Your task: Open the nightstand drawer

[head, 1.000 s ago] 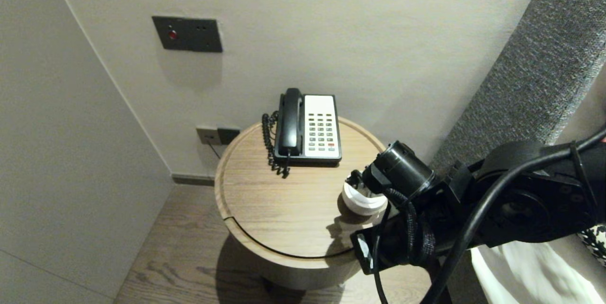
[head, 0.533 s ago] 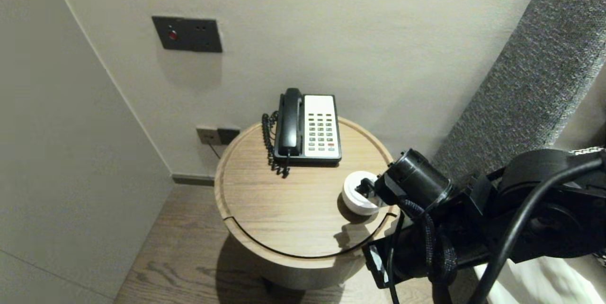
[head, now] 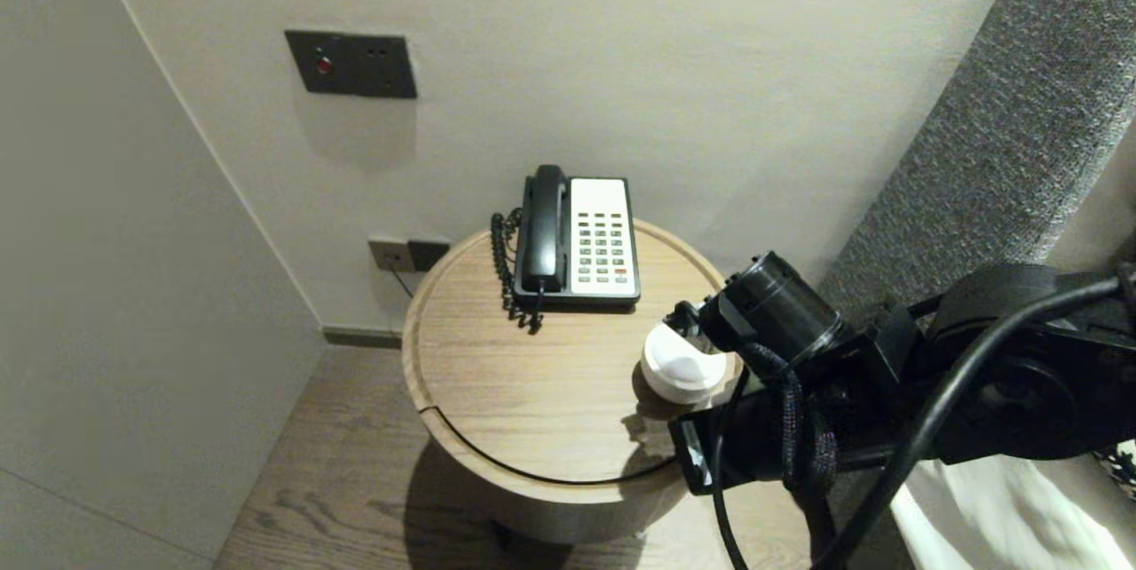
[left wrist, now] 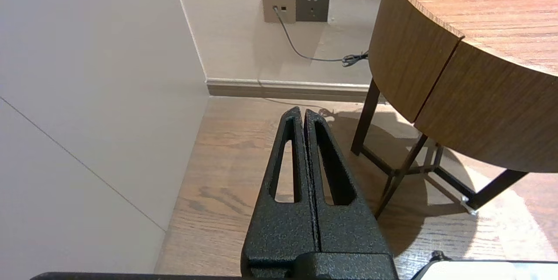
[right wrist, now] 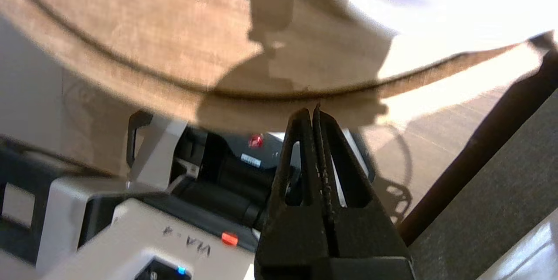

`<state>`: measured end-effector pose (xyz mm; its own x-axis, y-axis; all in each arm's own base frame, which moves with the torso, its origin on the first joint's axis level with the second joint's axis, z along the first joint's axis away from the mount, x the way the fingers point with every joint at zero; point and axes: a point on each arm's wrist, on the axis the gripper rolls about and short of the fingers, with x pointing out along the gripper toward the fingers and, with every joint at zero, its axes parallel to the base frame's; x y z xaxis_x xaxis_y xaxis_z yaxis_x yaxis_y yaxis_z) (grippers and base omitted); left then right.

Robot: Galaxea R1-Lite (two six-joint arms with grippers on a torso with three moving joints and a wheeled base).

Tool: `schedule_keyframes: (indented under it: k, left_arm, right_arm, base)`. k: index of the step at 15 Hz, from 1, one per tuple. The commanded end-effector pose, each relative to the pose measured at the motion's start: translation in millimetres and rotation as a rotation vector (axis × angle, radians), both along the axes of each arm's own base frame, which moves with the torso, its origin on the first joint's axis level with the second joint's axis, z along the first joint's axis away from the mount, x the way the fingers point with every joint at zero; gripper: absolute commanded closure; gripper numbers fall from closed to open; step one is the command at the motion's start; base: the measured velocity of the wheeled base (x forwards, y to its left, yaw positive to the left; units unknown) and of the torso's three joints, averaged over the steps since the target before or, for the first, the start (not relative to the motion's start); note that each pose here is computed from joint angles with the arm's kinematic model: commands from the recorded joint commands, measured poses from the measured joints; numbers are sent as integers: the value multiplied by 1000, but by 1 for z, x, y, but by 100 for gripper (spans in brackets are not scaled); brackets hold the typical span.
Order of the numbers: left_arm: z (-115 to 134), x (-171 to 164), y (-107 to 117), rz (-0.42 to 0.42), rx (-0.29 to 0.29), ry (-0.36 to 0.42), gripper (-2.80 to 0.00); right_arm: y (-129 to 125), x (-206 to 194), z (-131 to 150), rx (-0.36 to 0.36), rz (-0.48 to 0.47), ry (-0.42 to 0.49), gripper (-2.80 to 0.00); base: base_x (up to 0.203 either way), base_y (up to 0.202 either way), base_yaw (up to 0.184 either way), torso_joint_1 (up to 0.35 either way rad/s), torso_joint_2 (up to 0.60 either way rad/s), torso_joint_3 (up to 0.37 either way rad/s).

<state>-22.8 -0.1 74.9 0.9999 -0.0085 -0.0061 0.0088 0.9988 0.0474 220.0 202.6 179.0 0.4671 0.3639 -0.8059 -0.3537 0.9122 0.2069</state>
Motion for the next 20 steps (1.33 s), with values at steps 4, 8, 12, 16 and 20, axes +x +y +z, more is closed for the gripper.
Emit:
schedule_keyframes:
  k: [4,8,12,16,20]
  left_arm:
    - [0,0,0,-1,0,0,0]
    - [0,0,0,0,0,0,0]
    - [0,0,0,0,0,0,0]
    - [0,0,0,-1,0,0,0]
    - [0,0,0,-1,0,0,0]
  right_arm:
    - [11,13,-13,-26,-5,11,0]
    - [8,7,-14,-33,-1,19,0]
    - [1,-1,-12,-32,2,20,0]
    - [-6,-9,-12,-38,4,25,0]
    - [-9,-16,-18,-51,14,46,0]
  base:
    - [0,0,0,0,0,0]
    - [0,0,0,0,0,0]
    - [0,0,0,0,0,0]
    - [0,0,0,0,0,0]
    - [0,0,0,0,0,0]
